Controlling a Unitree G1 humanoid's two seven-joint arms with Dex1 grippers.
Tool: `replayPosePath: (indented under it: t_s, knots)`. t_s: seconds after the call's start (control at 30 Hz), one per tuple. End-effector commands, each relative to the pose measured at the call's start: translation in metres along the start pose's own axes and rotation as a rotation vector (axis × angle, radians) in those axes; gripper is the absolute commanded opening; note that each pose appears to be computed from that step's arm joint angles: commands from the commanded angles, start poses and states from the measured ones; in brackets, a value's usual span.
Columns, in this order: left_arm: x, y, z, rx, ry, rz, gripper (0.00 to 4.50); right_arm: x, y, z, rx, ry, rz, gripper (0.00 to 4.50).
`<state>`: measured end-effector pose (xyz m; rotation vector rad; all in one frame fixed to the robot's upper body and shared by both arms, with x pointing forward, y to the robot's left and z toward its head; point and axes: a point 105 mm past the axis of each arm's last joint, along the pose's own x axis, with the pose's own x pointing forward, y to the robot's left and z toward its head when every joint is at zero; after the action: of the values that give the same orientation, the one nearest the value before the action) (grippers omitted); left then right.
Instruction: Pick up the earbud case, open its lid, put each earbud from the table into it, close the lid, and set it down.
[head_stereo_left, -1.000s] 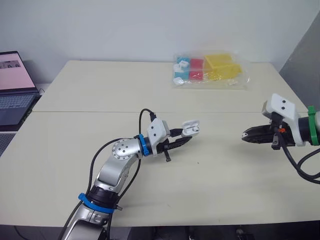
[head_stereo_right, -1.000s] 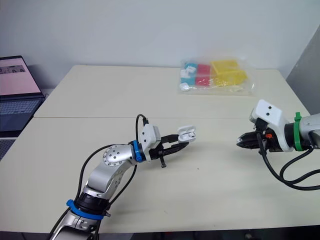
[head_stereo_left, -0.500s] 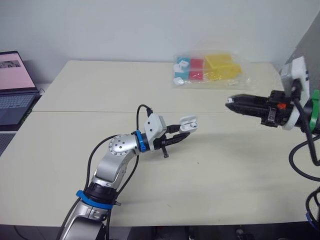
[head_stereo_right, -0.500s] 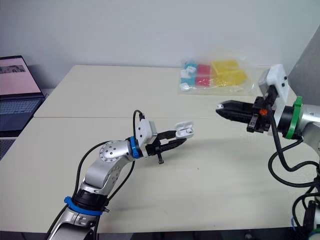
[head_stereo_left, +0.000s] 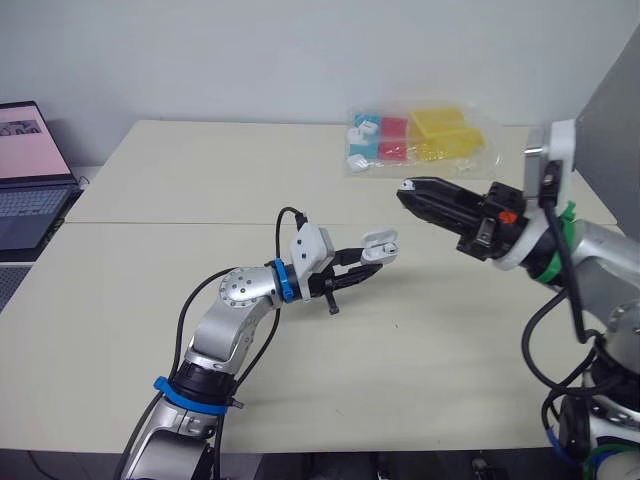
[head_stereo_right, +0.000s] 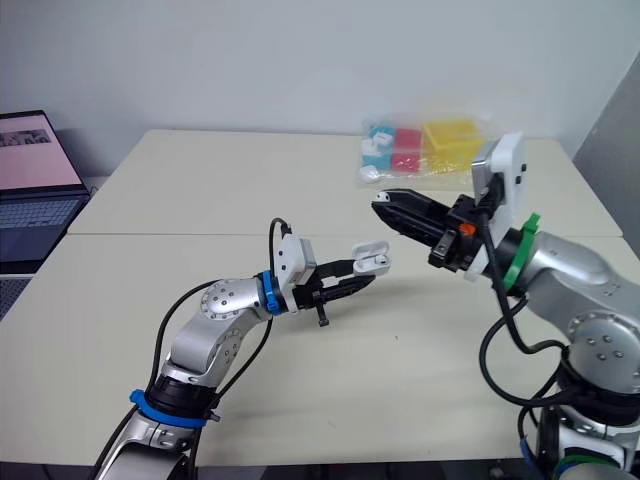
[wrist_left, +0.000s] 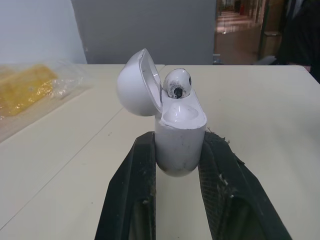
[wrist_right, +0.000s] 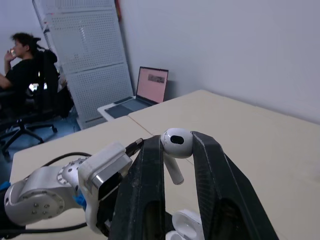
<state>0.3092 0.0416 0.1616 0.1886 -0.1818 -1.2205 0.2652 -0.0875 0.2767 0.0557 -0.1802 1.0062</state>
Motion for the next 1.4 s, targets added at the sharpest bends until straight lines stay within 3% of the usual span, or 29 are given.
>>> replayPosePath:
  t_s: [0.03, 0.47, 1.4]
  knots:
    - [0.004, 0.0, 0.022, 0.047, -0.065, -0.013, 0.8, 0.005, 0.003, 0.004, -0.038, -0.08, -0.045, 0.42]
    - [0.006, -0.001, 0.025, 0.041, -0.071, -0.025, 0.8, 0.013, 0.017, -0.043, -0.012, -0.055, -0.052, 0.42]
    - [0.007, -0.004, 0.027, 0.034, -0.076, -0.028, 0.8, 0.009, 0.011, -0.055, -0.002, -0.026, -0.08, 0.42]
